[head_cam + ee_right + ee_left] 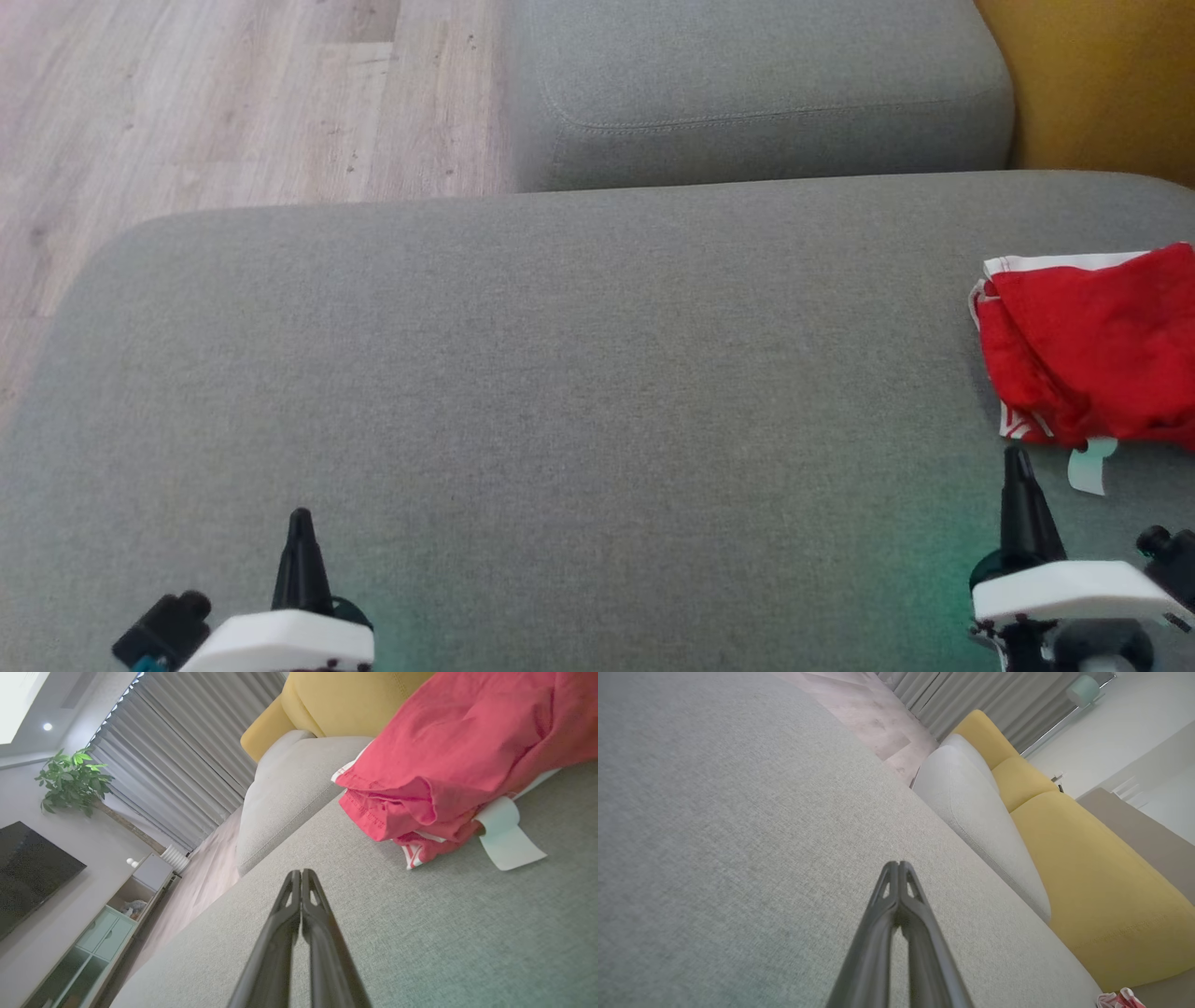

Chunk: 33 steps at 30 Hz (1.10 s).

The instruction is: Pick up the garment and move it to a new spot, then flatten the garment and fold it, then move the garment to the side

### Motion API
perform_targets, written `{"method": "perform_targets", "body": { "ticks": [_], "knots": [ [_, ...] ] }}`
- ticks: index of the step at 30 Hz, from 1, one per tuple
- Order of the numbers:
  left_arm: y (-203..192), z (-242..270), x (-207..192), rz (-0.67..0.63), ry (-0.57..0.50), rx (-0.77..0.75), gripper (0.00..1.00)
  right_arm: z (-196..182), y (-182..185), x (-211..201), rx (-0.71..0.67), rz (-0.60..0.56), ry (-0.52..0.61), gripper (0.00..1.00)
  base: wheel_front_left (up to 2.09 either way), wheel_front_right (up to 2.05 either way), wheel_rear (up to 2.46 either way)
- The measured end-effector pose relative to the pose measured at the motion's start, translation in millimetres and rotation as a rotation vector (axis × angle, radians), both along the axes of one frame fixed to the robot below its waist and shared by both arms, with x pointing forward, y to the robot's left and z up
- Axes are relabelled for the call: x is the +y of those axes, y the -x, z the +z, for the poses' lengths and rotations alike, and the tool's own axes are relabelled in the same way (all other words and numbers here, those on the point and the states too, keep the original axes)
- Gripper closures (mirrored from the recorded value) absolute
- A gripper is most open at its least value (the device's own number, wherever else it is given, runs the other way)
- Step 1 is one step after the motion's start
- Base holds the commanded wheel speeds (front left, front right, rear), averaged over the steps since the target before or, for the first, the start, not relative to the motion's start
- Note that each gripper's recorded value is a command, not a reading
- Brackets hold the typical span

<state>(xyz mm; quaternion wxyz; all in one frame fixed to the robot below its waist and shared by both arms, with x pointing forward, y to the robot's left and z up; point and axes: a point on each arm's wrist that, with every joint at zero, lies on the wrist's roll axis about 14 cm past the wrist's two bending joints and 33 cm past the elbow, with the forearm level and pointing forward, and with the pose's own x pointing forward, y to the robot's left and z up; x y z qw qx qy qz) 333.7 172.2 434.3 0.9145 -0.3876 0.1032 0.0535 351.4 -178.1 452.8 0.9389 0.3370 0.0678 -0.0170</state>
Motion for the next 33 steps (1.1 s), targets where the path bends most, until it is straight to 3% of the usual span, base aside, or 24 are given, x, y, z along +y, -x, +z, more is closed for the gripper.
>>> {"method": "perform_targets", "body": {
  "ticks": [33],
  "knots": [
    [-15.0, 9.3, 7.3, 0.055, 0.321, -0.011, 1.0, 4.4, -8.1, -13.4, 0.013, -0.084, -0.367, 1.0, 0.0, 0.0, 0.0]
  ]
}}
